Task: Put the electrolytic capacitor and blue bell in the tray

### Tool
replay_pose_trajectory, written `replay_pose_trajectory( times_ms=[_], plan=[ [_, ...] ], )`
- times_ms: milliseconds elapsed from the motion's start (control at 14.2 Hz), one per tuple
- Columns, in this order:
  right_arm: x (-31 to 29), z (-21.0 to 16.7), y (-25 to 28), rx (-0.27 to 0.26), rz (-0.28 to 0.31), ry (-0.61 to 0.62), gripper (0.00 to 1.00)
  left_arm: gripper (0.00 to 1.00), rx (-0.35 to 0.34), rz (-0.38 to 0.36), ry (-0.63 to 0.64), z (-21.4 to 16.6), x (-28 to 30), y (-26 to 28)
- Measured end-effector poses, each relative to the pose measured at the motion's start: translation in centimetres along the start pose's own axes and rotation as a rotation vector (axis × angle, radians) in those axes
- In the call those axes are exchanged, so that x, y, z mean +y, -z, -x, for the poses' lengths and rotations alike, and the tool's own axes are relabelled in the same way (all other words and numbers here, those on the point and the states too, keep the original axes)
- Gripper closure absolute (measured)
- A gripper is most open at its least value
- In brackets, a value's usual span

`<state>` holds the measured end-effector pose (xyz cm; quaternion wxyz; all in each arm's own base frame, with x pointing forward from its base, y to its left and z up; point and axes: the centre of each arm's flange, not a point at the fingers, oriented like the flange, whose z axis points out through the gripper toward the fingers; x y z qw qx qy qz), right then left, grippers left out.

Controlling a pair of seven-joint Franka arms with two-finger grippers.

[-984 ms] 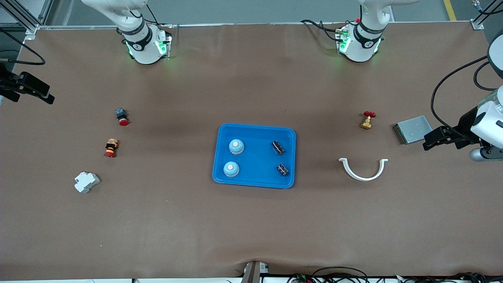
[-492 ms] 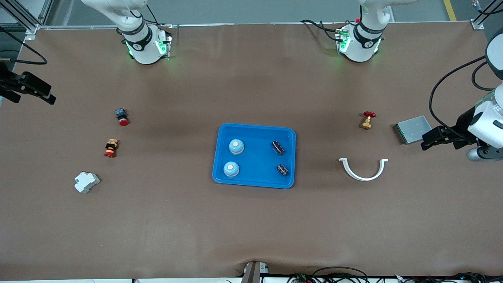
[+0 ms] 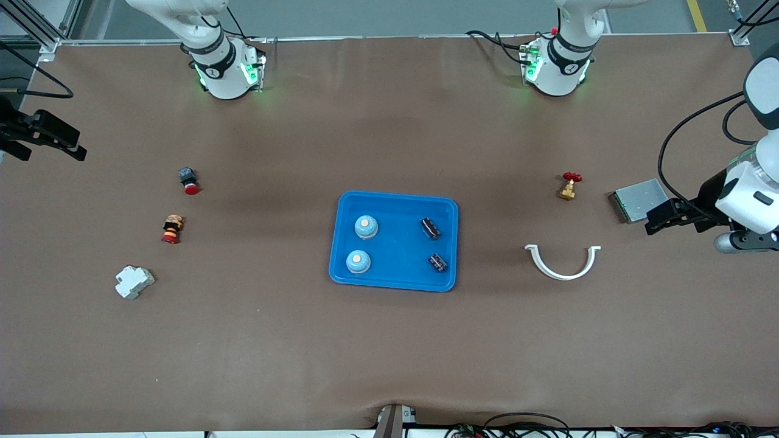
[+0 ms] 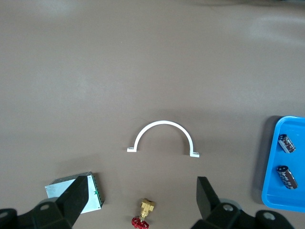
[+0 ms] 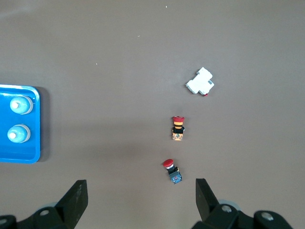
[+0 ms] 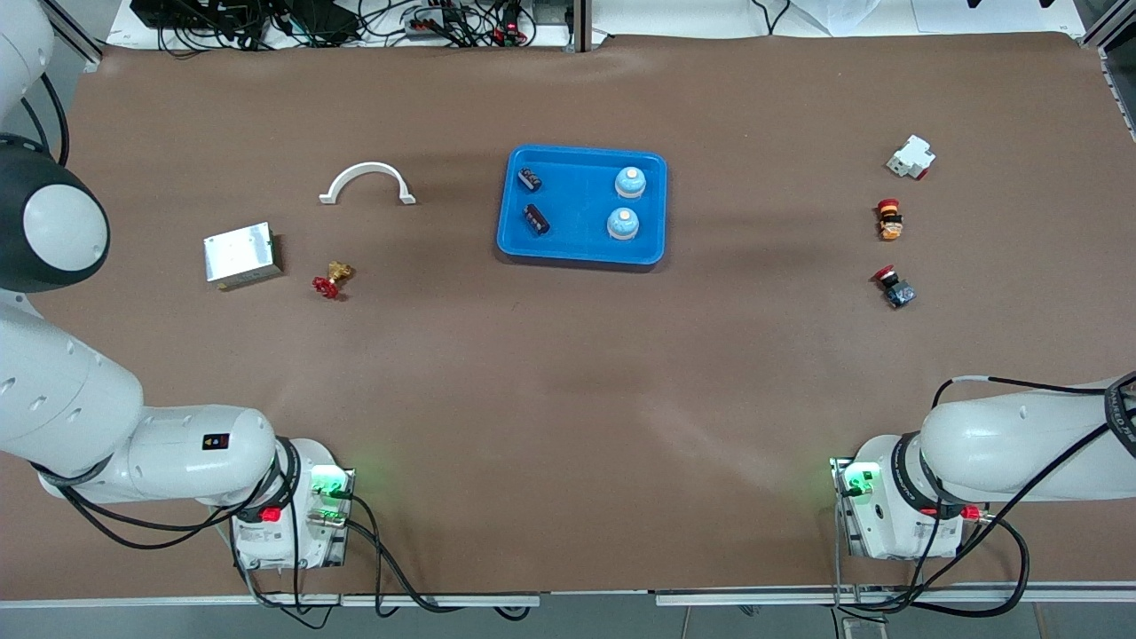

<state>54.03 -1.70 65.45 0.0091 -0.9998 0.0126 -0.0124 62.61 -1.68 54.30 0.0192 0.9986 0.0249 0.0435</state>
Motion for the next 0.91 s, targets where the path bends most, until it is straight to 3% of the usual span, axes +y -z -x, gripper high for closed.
replay_pose_trajectory(
  times_ms=[914],
  plan=[
    [0.3, 0.0, -0.1, -0.004, 0.0, -0.004, 0.0, 0.0, -0.05, -0.004, -0.001, 0.5, -0.1, 2.5]
  ],
)
